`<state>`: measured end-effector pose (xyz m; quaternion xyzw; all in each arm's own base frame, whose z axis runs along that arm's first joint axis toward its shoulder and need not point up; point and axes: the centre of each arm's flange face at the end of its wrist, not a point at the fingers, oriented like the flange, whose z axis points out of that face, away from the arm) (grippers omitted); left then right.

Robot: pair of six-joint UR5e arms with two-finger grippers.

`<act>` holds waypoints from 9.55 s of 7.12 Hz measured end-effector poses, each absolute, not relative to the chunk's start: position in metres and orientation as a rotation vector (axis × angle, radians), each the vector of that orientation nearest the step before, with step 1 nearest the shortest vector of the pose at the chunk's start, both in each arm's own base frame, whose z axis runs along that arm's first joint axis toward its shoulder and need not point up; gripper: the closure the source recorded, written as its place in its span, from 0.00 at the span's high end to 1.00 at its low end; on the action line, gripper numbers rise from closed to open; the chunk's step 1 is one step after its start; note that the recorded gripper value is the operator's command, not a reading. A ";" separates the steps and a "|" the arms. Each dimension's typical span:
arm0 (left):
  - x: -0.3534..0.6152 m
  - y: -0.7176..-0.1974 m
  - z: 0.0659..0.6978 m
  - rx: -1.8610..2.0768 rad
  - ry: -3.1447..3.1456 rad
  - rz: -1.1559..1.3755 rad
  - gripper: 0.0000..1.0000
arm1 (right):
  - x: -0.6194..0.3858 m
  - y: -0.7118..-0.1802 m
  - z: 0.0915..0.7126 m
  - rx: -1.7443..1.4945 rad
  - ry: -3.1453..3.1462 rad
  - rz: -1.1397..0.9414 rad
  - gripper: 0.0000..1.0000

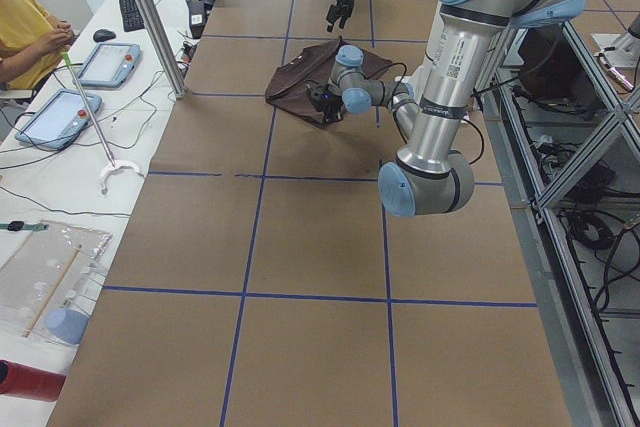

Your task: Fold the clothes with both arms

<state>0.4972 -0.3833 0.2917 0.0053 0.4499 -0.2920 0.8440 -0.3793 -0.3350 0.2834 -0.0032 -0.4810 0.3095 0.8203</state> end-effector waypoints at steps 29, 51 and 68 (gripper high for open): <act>0.391 -0.589 0.291 0.384 1.304 -0.610 1.00 | -0.527 -0.333 0.322 0.387 -0.647 -0.198 1.00; 0.386 -0.585 0.281 0.395 1.323 -0.612 1.00 | -0.580 -0.327 0.278 0.004 -0.811 0.700 0.55; 0.440 -0.433 0.263 -0.051 1.340 -0.696 0.97 | -0.522 -0.299 0.246 -0.089 -0.913 0.643 0.00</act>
